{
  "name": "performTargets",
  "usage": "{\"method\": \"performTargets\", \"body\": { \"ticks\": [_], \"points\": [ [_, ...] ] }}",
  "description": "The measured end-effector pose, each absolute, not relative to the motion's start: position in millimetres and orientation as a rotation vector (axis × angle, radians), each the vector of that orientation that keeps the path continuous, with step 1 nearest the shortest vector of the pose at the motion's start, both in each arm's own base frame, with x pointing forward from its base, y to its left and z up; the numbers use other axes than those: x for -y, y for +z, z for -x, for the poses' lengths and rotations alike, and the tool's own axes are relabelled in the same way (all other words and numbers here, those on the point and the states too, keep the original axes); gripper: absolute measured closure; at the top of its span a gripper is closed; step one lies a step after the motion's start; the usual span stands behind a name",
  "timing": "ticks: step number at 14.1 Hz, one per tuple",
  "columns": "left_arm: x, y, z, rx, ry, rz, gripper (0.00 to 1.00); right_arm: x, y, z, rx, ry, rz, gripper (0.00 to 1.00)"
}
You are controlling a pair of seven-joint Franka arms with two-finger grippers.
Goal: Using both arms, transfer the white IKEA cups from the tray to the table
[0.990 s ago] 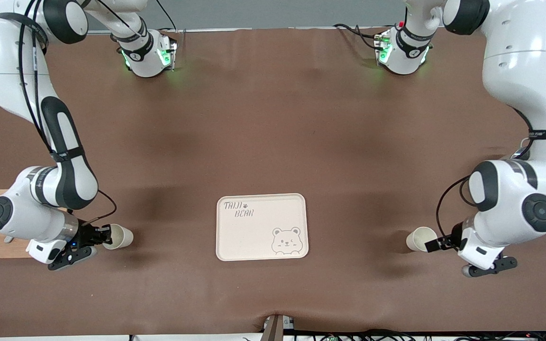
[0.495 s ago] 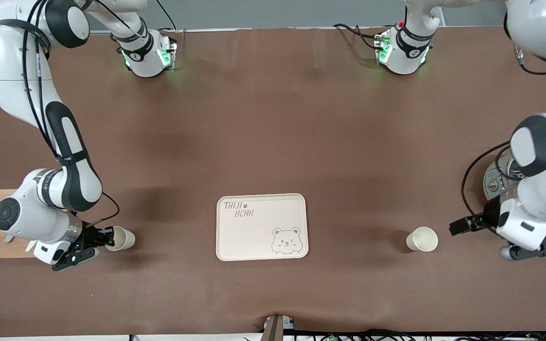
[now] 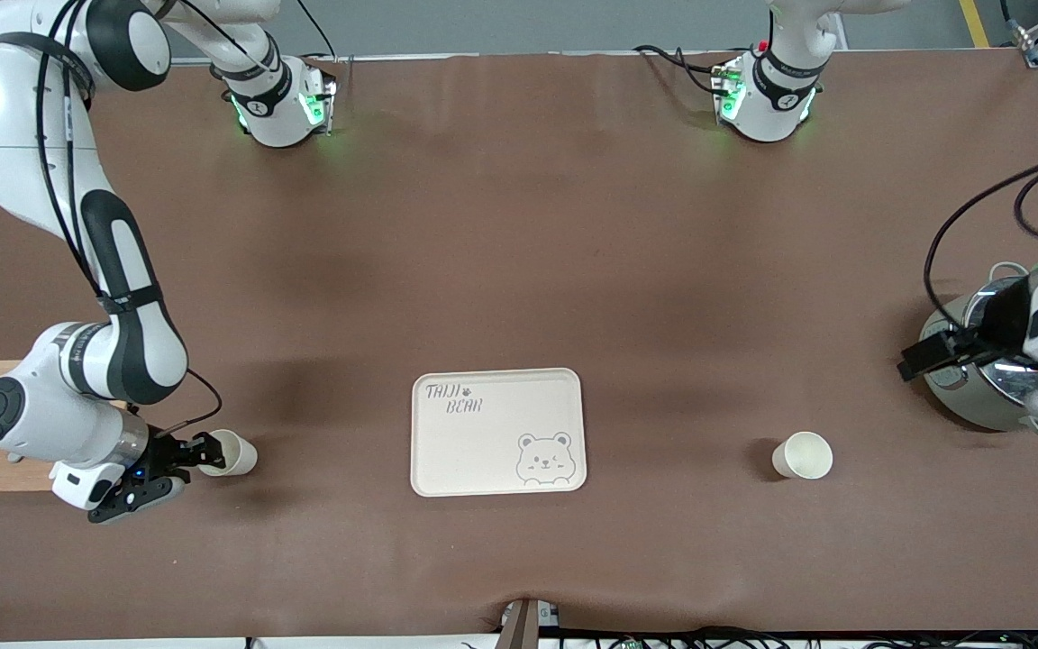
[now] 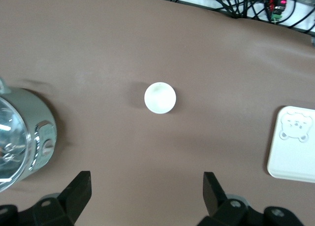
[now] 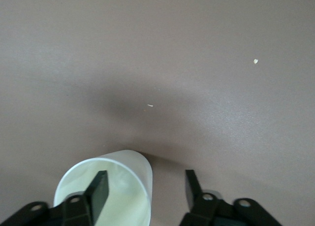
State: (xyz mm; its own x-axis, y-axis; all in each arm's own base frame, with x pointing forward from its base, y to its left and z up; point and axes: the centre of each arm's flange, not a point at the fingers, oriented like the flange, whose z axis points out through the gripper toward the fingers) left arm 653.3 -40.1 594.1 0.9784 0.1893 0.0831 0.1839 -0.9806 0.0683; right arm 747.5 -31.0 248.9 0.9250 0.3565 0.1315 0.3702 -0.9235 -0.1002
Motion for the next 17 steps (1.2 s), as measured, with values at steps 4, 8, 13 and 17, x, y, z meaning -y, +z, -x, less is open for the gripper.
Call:
{"method": "performTargets", "body": {
  "ticks": [4,8,13,17],
  "points": [
    [39,637,-624,-0.28,0.147,-3.064,0.0,26,307,-754,0.541,-0.054,2.932,0.0],
    [36,657,-607,-0.282,0.146,-3.064,0.0,15,388,-747,0.394,0.053,2.937,0.0],
    [39,656,-601,-0.273,0.098,-3.071,0.0,0,563,-676,0.276,0.112,2.966,0.0],
    [40,652,-601,-0.272,0.084,-3.073,0.0,13,674,-592,0.175,0.164,3.03,0.0]
  ]
}}
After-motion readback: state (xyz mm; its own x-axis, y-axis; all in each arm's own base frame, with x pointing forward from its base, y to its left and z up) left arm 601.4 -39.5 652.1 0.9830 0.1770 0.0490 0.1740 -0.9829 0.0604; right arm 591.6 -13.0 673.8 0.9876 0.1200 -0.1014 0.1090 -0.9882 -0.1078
